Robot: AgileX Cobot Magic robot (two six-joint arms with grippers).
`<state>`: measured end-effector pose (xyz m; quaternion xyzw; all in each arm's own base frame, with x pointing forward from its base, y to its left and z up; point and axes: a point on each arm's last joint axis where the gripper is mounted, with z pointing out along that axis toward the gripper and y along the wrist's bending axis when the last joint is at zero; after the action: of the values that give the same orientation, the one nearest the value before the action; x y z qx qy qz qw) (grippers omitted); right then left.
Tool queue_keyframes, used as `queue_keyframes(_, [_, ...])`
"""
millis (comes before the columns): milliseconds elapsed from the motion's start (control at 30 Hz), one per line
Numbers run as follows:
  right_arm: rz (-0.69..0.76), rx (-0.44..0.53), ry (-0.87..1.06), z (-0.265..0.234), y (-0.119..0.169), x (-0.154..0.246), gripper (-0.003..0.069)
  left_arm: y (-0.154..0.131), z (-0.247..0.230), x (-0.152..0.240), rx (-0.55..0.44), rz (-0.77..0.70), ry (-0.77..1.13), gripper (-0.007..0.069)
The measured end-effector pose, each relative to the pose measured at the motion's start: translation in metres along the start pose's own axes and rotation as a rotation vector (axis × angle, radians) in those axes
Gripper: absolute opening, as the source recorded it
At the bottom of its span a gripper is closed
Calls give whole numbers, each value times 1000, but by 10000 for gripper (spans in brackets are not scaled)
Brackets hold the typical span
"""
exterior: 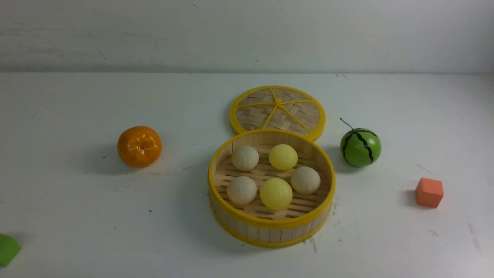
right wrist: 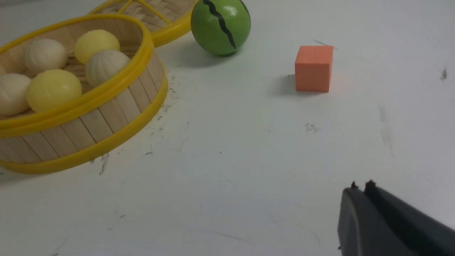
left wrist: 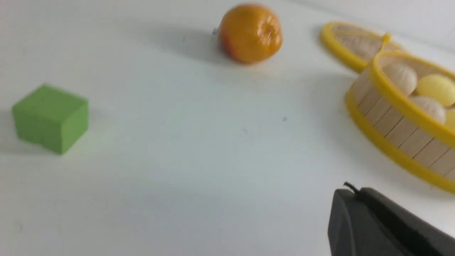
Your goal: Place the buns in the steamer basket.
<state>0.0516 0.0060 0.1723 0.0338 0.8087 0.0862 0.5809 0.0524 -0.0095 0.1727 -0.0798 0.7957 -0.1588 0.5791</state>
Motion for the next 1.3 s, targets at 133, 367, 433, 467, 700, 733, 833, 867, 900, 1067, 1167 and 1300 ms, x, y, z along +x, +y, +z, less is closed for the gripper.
queue_keyframes(133, [1,0,0,0,0,0,19,1,0,3,-14,-13,27,-13])
queue_keyframes(367, [1,0,0,0,0,0,26,1,0,3,-13,-14,26,-13])
queue_keyframes(433, [1,0,0,0,0,0,29,1,0,3,-12,-16,24,-13])
queue_keyframes(467, [1,0,0,0,0,0,31,1,0,3,-11,-16,23,-13])
queue_keyframes(700, [2,0,0,0,0,0,32,1,0,3,-11,-17,23,-13])
queue_keyframes(733, [2,0,0,0,0,0,32,1,0,3,-11,-17,23,-13])
queue_keyframes(833, [2,0,0,0,0,0,36,1,0,3,-11,-17,23,-13])
queue_keyframes(867, [2,0,0,0,0,0,37,1,0,3,-11,-17,23,-13])
queue_keyframes(900, [2,0,0,0,0,0,40,1,0,3,-11,-17,23,-13])
queue_keyframes(1067, [2,0,0,0,0,0,48,1,0,3,-11,-17,23,-13])
queue_keyframes(1167, [2,0,0,0,0,0,52,1,0,3,-11,-17,23,-13])
queue_keyframes(1300, [2,0,0,0,0,0,53,1,0,3,-11,-17,23,-13])
